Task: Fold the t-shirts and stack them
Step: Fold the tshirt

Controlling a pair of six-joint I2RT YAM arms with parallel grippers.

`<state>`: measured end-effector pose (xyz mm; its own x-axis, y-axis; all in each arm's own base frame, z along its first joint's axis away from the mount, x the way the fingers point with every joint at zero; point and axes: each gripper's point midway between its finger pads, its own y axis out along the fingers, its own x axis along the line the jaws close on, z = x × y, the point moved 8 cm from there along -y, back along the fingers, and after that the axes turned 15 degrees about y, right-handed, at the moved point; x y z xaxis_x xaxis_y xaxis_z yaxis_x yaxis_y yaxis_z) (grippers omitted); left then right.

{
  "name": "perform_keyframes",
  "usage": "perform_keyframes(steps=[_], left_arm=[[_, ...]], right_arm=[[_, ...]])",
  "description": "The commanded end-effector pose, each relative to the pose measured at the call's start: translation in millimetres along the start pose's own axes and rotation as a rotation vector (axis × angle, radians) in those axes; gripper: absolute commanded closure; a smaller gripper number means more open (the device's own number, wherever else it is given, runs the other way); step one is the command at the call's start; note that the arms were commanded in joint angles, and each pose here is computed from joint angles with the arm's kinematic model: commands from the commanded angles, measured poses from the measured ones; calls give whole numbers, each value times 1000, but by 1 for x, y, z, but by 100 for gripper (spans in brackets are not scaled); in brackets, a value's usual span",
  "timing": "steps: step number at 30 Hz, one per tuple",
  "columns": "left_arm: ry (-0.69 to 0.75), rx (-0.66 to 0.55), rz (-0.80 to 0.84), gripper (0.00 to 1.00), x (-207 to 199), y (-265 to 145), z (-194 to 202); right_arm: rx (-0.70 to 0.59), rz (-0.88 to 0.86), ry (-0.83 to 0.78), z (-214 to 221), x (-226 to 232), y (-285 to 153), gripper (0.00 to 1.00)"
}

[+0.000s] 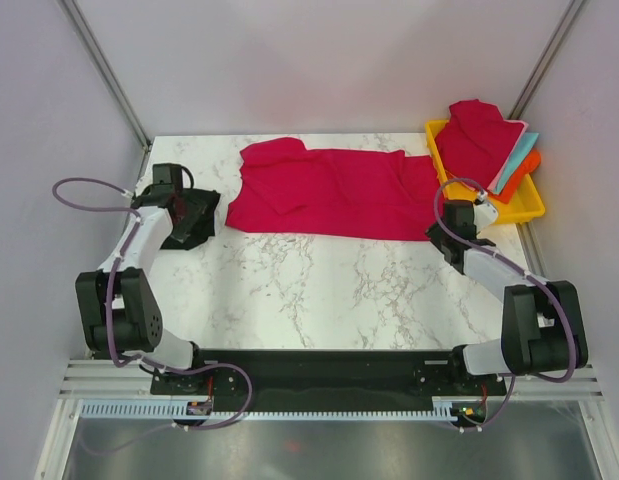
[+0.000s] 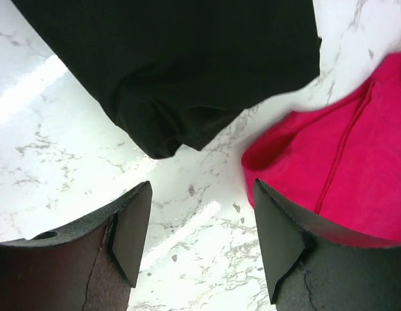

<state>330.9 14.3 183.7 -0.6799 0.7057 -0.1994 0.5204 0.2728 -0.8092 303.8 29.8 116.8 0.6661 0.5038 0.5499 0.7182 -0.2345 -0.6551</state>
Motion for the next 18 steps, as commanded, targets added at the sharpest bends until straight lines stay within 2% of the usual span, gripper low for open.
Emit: perform_keyframes(steps=[1,4,5,6,10,16,18], left_arm=[[2,5,28,29,-12,0,19],[64,-7,127,30,-35,-4,43],[86,-4,154,36,-37,-3,53],[113,-11,209,37,-45,-5,61],[125,8,288,38,-49,4,80],[131,25,229,38,-47,34,92],[119,-15,246,37,-55,39,85]], right_arm=[[-59,10,75,-12,-4,3,49],[-36,34,93,-9,-14,6,51],[-36,4,114,-11,-11,9,52],[8,-12,134,-7,-12,11,56],[22,-37,160,-6,-15,13,60],[24,-87,165,-9,-10,4,60],[23,-99,159,-9,-10,1,59]])
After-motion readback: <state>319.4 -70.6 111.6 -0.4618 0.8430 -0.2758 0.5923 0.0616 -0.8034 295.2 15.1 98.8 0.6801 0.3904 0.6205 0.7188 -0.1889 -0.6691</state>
